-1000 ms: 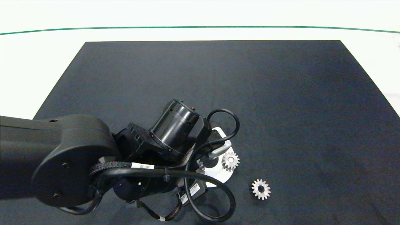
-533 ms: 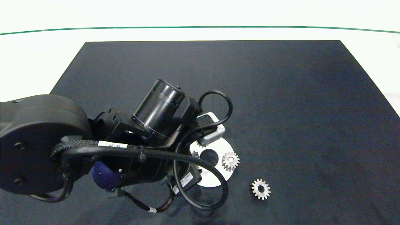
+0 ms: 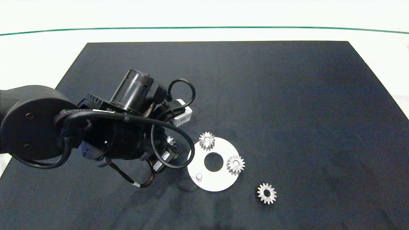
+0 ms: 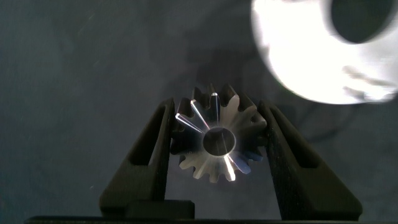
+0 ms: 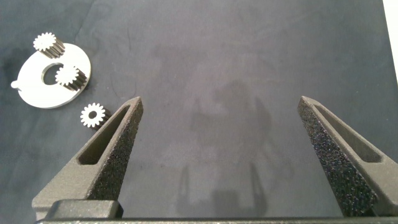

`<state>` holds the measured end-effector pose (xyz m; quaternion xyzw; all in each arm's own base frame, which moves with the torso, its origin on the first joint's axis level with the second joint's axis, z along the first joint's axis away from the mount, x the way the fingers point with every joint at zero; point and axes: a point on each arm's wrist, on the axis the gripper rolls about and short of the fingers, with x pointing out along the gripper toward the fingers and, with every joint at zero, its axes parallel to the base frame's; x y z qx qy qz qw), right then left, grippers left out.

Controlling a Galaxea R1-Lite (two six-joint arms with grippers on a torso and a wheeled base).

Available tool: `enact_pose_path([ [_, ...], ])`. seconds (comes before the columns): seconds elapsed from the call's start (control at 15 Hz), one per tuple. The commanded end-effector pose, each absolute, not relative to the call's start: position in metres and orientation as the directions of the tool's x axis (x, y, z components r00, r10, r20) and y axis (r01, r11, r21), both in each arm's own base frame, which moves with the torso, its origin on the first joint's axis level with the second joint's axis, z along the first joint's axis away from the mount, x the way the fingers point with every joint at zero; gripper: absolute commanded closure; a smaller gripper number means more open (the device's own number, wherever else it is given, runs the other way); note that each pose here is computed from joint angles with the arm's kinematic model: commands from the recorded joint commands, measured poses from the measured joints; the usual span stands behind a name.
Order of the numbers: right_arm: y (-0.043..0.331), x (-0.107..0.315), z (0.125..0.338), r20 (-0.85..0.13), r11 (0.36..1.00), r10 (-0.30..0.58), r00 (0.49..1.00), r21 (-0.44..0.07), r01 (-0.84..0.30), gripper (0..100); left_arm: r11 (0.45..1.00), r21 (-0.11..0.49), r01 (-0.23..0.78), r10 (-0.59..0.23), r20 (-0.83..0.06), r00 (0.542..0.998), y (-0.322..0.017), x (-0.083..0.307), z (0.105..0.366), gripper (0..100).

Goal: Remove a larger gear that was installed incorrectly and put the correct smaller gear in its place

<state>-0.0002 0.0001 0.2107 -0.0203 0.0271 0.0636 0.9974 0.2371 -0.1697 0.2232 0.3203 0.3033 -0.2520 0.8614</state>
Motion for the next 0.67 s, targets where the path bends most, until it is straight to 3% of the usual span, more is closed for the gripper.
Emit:
enact_pose_path([
  [0.07,0.0,0.001,0.21,-0.064,0.991,0.127,0.99,-0.038,-0.129,0,0.69,0.398,0.605,-0.209,-0.691,0.692,-0.16,0.247,0.221,69],
  [0.67,0.0,0.002,0.208,-0.074,0.991,0.125,0.989,-0.038,-0.128,0,0.751,0.383,0.537,-0.137,-0.706,0.695,-0.124,0.28,0.21,69],
])
